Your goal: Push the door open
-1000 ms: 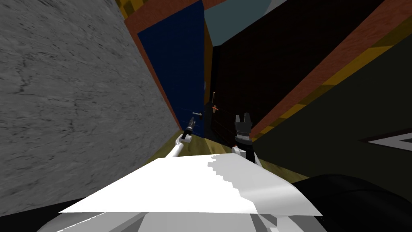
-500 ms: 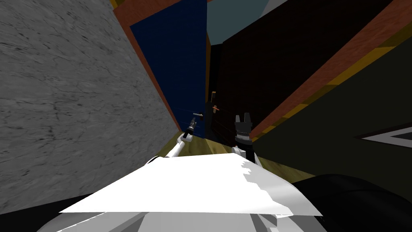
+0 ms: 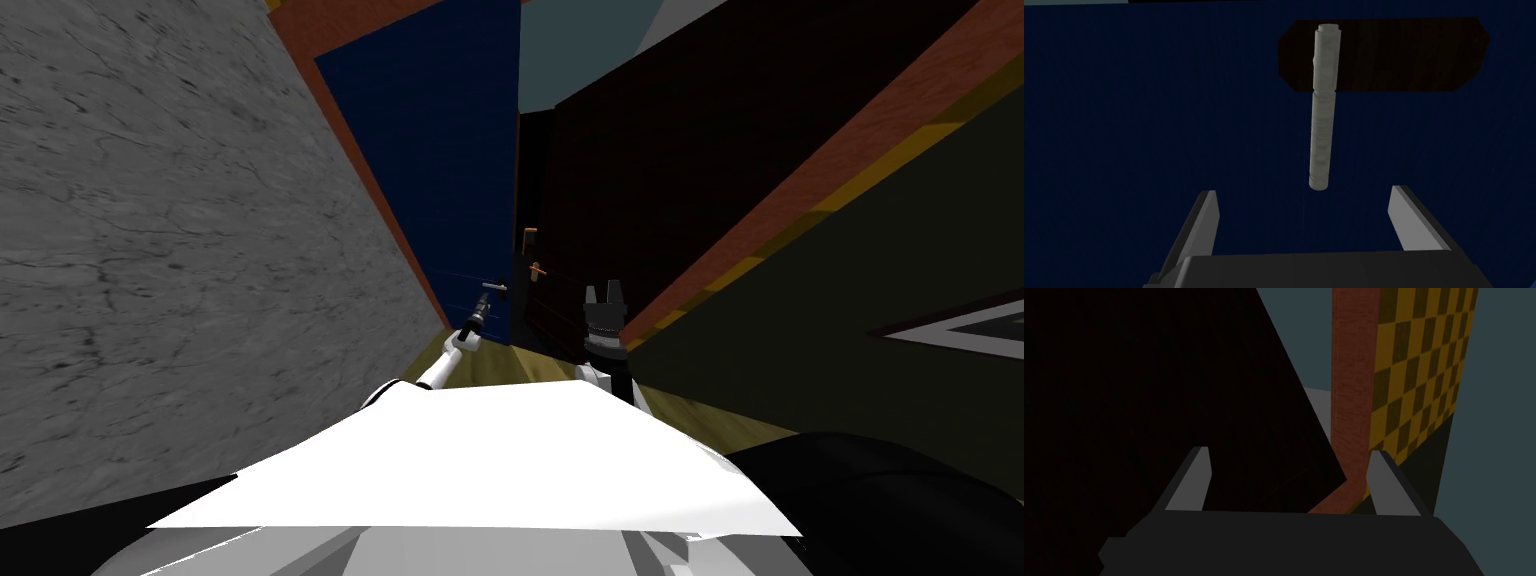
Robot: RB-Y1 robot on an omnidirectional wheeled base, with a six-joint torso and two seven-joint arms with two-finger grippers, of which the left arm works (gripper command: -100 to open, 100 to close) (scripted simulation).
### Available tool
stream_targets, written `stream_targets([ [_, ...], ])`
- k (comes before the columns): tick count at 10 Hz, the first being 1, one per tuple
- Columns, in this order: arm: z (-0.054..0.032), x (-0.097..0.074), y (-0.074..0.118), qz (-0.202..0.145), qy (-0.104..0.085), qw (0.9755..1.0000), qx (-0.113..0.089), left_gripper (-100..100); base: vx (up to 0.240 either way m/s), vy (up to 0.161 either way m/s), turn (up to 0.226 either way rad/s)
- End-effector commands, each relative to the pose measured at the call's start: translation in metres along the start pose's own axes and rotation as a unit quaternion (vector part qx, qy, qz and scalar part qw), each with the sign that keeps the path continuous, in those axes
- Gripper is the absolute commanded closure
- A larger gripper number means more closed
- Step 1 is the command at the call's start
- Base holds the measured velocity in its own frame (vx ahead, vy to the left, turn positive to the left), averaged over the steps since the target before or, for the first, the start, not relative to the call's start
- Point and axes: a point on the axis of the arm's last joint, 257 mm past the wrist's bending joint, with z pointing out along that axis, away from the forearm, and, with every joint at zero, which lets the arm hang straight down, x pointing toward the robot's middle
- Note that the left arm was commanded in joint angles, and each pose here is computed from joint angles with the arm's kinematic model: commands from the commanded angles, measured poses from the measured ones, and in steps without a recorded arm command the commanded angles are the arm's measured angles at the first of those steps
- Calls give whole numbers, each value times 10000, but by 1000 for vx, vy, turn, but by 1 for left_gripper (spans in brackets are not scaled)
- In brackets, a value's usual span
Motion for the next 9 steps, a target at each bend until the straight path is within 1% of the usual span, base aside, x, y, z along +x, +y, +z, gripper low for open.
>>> stream_targets([
  [1, 26, 26, 52, 10, 25, 10000, -75, -100, 37, 78, -64],
  [4, 84, 112, 170, 35, 96, 9996, -255, -100, 49, 113, -79],
  [6, 100, 144, 207, 41, 120, 9994, -313, -100, 41, 81, -39],
  [7, 92, 130, 195, 40, 111, 9995, -295, -100, 19, 29, -9],
  [8, 88, 55, 200, 80, 73, 9995, -303, -100, 91, -20, -30],
  [9, 87, 41, 200, 86, 64, 9995, -304, -100, 157, -43, -22],
])
